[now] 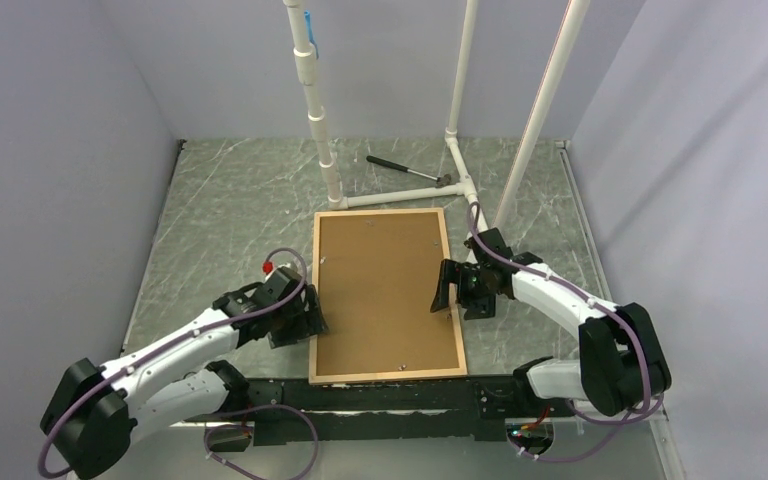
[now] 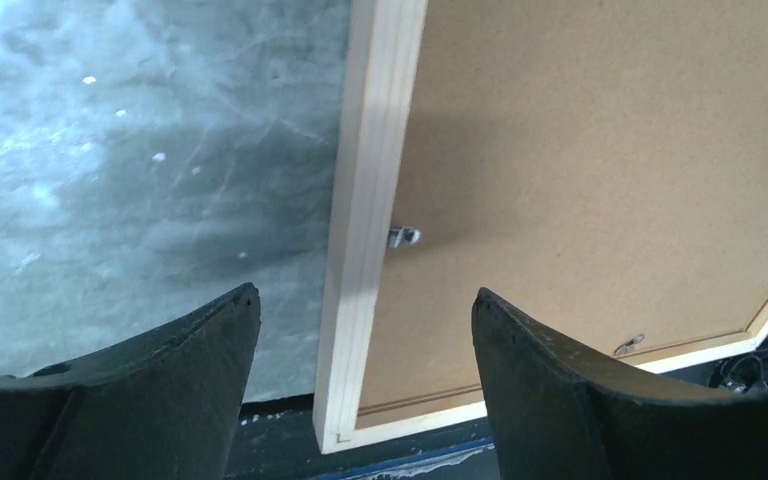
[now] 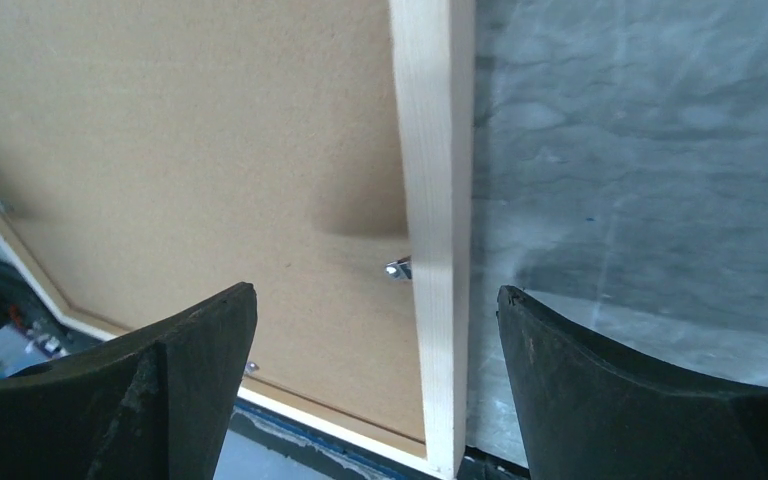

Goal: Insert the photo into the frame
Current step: Install the photo frame at the center of the board.

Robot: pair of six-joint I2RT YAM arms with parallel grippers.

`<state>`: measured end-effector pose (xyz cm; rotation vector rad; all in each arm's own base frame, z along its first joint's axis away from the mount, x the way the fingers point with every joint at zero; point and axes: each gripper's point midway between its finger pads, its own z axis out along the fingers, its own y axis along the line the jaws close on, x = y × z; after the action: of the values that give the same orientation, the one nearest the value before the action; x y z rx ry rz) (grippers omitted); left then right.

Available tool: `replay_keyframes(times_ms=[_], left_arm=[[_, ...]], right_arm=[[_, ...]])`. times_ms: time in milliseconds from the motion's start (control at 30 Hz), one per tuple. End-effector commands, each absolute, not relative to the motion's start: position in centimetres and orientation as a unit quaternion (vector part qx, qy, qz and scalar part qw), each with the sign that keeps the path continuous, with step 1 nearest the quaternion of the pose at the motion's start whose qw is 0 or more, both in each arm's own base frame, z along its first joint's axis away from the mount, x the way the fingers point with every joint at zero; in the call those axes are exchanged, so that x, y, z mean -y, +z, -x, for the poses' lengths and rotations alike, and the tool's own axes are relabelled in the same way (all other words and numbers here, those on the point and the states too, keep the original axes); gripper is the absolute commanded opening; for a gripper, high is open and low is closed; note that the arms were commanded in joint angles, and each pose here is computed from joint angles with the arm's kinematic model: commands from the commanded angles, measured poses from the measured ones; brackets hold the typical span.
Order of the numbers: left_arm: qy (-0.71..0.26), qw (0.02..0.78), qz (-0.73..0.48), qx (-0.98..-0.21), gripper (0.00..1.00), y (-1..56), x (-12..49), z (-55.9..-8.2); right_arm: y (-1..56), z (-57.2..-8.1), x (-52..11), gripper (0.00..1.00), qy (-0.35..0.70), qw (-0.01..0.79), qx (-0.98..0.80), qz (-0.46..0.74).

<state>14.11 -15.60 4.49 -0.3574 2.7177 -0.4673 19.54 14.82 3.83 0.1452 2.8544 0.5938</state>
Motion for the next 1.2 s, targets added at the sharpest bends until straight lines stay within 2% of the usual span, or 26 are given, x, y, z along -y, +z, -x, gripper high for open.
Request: replay_keyframes(times_ms=[0, 267, 600, 1000, 1167], left_arm=[[-0.231, 0.184, 0.095, -0.951, 0.80, 5.4, 18.6, -15.8], [-0.282, 0.178, 0.072, -0.940, 0.77, 6.1, 21.2, -16.6], [-0.336, 0.203, 0.054, -0.918, 0.75, 11.2, 21.9, -15.9], [-0.288, 0.150, 0.074, -0.943, 0.75, 7.5, 21.2, -11.0], [-0.228, 0.151, 0.090, -0.958, 0.81, 6.7, 19.0, -10.7]], right_arm=[[4.1, -19.0, -17.0, 0.91, 0.268, 0.103, -0.957, -0.033], [5.7, -18.5, -19.5, 0.91, 0.332, 0.093, -0.938, -0.021], [9.5, -17.3, -20.7, 0.90, 0.376, 0.096, -0.921, -0.003], [7.3, -12.7, -19.6, 0.91, 0.357, 0.062, -0.932, -0.023], [6.9, -12.3, -19.0, 0.92, 0.341, 0.072, -0.937, -0.027]])
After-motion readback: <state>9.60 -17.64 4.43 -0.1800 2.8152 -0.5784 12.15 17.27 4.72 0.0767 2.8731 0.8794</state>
